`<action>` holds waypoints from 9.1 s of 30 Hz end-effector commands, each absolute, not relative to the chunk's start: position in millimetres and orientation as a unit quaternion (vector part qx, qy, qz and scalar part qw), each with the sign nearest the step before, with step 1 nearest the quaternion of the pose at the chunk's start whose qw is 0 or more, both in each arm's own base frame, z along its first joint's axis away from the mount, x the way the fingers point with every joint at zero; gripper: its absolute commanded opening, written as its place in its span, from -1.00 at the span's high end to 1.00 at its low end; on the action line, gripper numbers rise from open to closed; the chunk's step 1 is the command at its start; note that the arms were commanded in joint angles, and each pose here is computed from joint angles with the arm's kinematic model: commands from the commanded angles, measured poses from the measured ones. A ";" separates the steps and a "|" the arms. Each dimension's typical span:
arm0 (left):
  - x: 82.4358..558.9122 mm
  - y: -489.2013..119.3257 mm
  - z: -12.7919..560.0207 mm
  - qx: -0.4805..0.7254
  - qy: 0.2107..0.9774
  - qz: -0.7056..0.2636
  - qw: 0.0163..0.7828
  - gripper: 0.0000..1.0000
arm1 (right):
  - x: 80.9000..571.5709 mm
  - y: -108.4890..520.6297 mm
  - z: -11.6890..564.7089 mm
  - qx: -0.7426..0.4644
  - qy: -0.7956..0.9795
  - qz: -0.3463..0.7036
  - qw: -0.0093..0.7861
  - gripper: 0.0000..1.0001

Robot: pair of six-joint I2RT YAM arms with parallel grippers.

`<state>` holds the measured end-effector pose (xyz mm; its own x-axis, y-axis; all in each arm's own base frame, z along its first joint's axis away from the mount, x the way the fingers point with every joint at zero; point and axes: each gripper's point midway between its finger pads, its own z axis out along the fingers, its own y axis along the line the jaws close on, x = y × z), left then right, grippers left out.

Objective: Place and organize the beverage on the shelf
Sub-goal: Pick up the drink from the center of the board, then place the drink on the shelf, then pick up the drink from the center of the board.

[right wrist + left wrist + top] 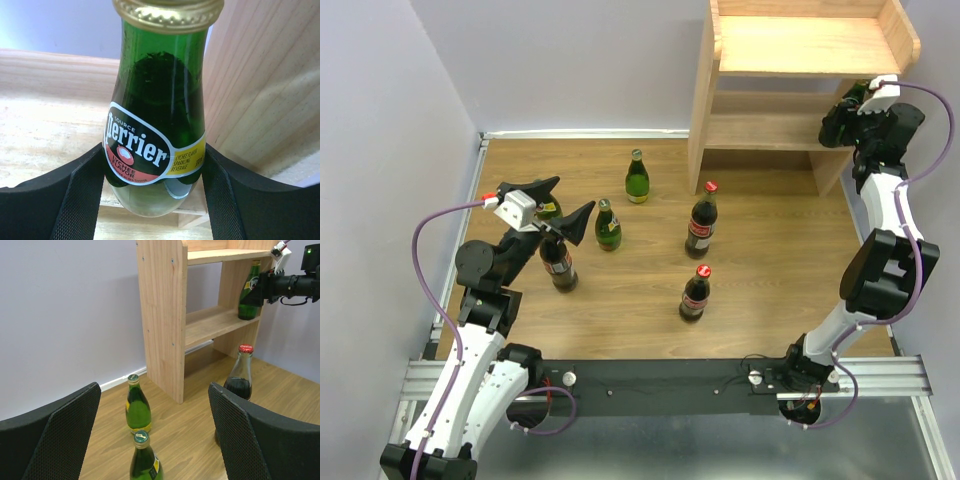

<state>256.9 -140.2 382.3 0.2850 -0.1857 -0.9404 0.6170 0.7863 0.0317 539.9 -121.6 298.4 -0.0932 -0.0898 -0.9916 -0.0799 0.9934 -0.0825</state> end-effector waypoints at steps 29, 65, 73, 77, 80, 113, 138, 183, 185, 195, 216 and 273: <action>259.5 -139.5 379.8 0.200 0.544 -0.253 0.775 -0.92 | 557.4 -111.5 305.5 -0.042 0.715 -0.019 0.698 -1.00; 255.9 -138.6 383.8 0.201 0.538 -0.252 0.779 -0.92 | 523.8 -113.6 305.1 -0.013 0.715 -0.036 0.698 -0.98; 256.0 -138.3 383.9 0.200 0.538 -0.251 0.779 -0.92 | 529.6 -116.0 299.2 -0.012 0.718 -0.037 0.694 -0.71; 256.3 -138.4 383.8 0.200 0.538 -0.251 0.779 -0.92 | 535.3 -116.9 300.5 -0.014 0.717 -0.036 0.696 -0.33; 256.2 -138.1 383.9 0.199 0.539 -0.251 0.779 -0.92 | 538.0 -117.9 303.2 -0.016 0.715 -0.038 0.698 -0.13; 256.9 -138.0 383.2 0.199 0.540 -0.250 0.779 -0.92 | 542.7 -157.8 304.3 0.030 0.708 -0.120 0.696 0.07; 255.3 -138.5 384.6 0.200 0.538 -0.253 0.779 -0.92 | 480.4 -103.2 317.0 -0.056 0.718 -0.059 0.692 -1.00; 484.5 -261.0 281.2 0.208 0.813 -0.091 0.536 -0.15 | 340.3 34.4 248.4 -0.194 0.759 0.235 0.575 -1.00; 488.3 -262.8 272.1 0.223 0.815 -0.081 0.528 -0.12 | 340.0 34.5 249.3 -0.195 0.758 0.234 0.576 -1.00; 505.9 -259.8 236.9 0.215 0.836 -0.040 0.503 -0.04 | 338.4 37.7 247.8 -0.198 0.757 0.246 0.572 -1.00; 523.6 -251.7 198.0 0.205 0.856 0.009 0.475 -0.08 | 339.0 38.7 244.5 -0.197 0.759 0.253 0.567 -1.00; 322.1 -251.1 576.5 0.171 0.579 -0.347 0.718 1.00 | 364.2 289.5 438.6 -0.405 0.632 0.360 0.554 -1.00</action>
<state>363.0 -258.3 499.6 -0.0788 -0.1449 -0.9863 0.6236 0.7648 -0.1622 356.3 274.5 430.9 -0.0244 -0.1518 -0.9881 -0.9484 0.3161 -0.0251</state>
